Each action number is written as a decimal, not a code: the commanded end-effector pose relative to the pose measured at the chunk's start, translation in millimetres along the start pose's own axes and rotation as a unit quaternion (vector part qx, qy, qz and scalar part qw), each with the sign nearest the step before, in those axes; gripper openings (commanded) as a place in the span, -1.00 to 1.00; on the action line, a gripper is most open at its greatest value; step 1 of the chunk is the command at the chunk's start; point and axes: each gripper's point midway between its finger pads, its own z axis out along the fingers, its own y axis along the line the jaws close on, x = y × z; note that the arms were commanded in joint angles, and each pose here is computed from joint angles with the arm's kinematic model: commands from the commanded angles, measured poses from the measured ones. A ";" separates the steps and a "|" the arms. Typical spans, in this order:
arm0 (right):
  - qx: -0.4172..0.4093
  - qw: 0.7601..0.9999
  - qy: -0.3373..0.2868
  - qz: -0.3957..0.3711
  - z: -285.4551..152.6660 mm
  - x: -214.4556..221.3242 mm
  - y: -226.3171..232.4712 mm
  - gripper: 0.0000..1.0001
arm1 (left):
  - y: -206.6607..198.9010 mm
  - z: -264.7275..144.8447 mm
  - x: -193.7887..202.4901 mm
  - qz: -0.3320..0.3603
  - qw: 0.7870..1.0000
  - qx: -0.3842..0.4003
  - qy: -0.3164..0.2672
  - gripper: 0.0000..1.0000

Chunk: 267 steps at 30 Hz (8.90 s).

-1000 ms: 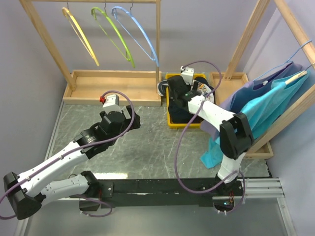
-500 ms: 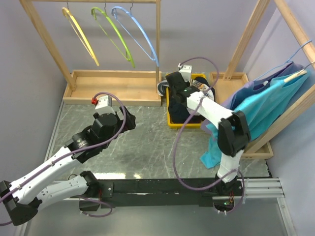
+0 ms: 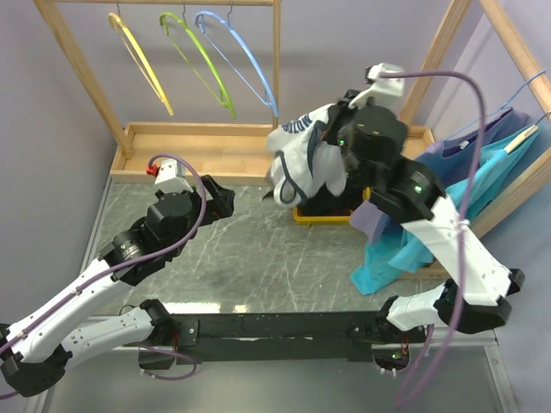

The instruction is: Place the tank top on the hanger

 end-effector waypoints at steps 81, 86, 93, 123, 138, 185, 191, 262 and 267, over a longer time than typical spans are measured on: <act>-0.151 0.987 0.010 0.054 -42.0 -49.3 57.7 -1.00 | -72.5 -114.1 -236.6 -0.119 0.956 0.063 -0.262 -0.98; -0.159 0.983 -0.036 0.081 -51.9 -100.3 56.7 -1.00 | -96.0 -124.0 -266.5 -0.107 0.953 0.080 -0.272 -0.98; -0.165 0.982 0.027 0.093 -60.1 -8.3 33.0 -1.00 | -72.2 -86.2 -182.7 -0.093 0.977 0.053 -0.184 -0.98; -0.120 0.950 0.286 0.041 -37.0 297.9 -26.1 0.42 | -12.8 -83.7 -273.2 0.011 0.932 -0.203 -0.299 0.50; -0.133 0.946 0.295 0.010 -39.4 296.1 -21.4 0.54 | -9.0 63.9 -344.2 0.135 0.890 -0.304 -0.312 0.51; -0.157 0.939 0.303 -0.038 -40.4 300.7 -20.8 0.56 | 32.0 66.7 -369.9 0.084 0.927 -0.207 -0.301 -0.98; -0.160 0.936 0.310 -0.042 -39.7 302.8 -18.2 0.56 | 21.8 49.4 -375.6 0.073 0.928 -0.188 -0.313 -0.98; -0.039 0.936 0.348 -0.024 -60.3 403.7 -61.9 -0.29 | -1.2 -121.9 53.6 0.216 0.909 0.268 0.235 -0.98; -0.040 0.936 0.350 -0.028 -60.3 403.5 -61.3 -0.66 | -6.9 -112.3 63.3 0.223 0.901 0.276 0.250 -0.98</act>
